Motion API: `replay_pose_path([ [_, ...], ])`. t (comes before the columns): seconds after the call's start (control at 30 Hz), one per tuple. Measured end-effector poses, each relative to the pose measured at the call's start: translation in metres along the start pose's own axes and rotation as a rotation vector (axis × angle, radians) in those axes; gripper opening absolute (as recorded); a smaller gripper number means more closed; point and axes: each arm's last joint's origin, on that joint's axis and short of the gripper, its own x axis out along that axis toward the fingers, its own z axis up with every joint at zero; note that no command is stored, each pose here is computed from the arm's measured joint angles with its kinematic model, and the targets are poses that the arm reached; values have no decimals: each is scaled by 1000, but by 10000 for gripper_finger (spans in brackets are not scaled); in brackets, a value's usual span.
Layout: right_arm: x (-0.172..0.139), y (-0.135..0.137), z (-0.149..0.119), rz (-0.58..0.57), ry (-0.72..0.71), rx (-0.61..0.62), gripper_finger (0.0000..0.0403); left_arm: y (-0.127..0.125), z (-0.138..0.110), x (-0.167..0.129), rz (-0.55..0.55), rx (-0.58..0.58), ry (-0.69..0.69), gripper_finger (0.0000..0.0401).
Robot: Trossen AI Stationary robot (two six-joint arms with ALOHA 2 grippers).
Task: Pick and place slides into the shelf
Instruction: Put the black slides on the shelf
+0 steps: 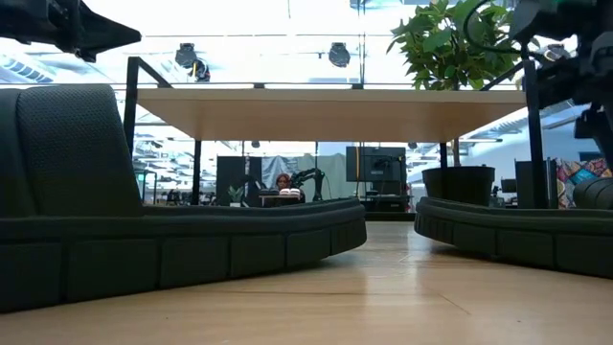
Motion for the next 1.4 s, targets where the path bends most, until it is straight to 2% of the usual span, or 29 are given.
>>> replay_pose_path([
  [0.23, 17, -3, 5, 38, 58, 0, 220, 0, 0, 0, -2, 0, -1, 37],
  [0.5, 24, -2, 9, 0, 97, 1, 219, 0, 0, 0, -2, 4, -1, 37],
  [0.67, 27, 0, 9, 57, 173, 6, 219, 0, 0, 0, -10, 2, -2, 37],
  [1.0, 29, 1, 12, 82, 170, -103, 213, -1, 0, 0, -35, 3, -1, 37],
  [1.13, 40, -6, 7, 68, 191, -106, 178, -1, 0, 0, -35, 3, -1, 37],
  [1.23, 54, -13, 2, 108, 216, -100, 141, -1, 0, 0, -35, 3, -1, 37],
  [1.4, 58, -15, 0, 141, 238, -59, 58, -1, 0, 0, -35, 2, -2, 37],
])
